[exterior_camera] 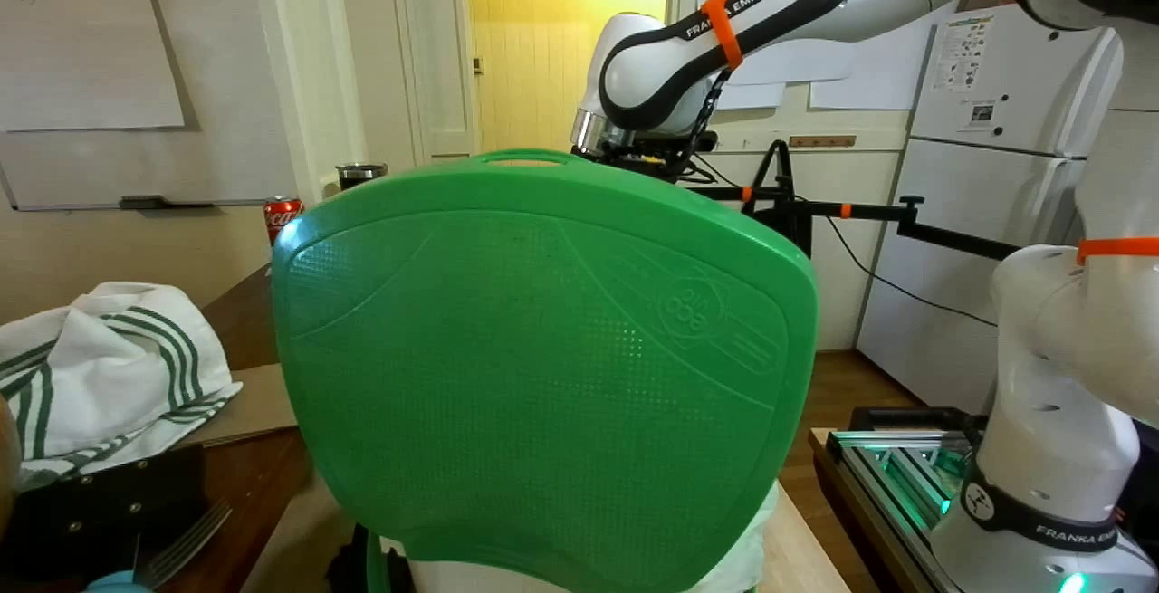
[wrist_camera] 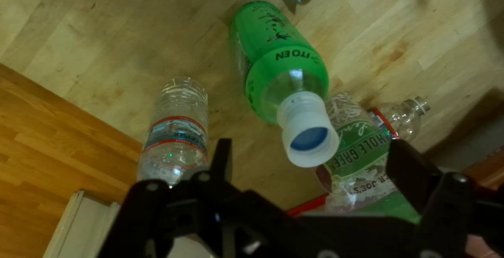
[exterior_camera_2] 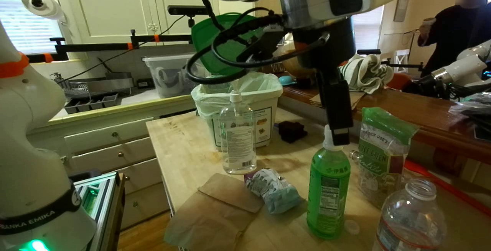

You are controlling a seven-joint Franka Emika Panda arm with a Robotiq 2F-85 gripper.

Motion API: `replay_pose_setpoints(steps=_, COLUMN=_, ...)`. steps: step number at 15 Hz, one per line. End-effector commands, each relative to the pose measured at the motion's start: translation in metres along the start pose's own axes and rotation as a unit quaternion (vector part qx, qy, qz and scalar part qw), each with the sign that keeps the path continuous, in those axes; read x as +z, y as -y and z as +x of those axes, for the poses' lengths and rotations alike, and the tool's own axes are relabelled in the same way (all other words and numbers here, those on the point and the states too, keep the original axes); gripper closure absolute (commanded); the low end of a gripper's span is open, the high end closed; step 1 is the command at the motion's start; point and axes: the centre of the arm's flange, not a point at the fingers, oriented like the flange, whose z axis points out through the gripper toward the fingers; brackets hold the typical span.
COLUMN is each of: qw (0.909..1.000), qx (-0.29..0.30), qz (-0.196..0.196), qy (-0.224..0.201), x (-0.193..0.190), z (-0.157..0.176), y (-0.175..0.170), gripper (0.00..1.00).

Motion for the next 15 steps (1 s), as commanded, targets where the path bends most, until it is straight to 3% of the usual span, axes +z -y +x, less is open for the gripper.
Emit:
replay_pose_setpoints(steps=1, qw=1.0, qx=-0.003, qz=0.006, qy=0.0, x=-0.01, z=-0.01, y=0.0, gripper=0.0)
replay_pose_setpoints(steps=15, qw=0.9986, qx=-0.053, qz=0.002, qy=-0.006, x=-0.052, z=-0.029, y=0.013, gripper=0.0)
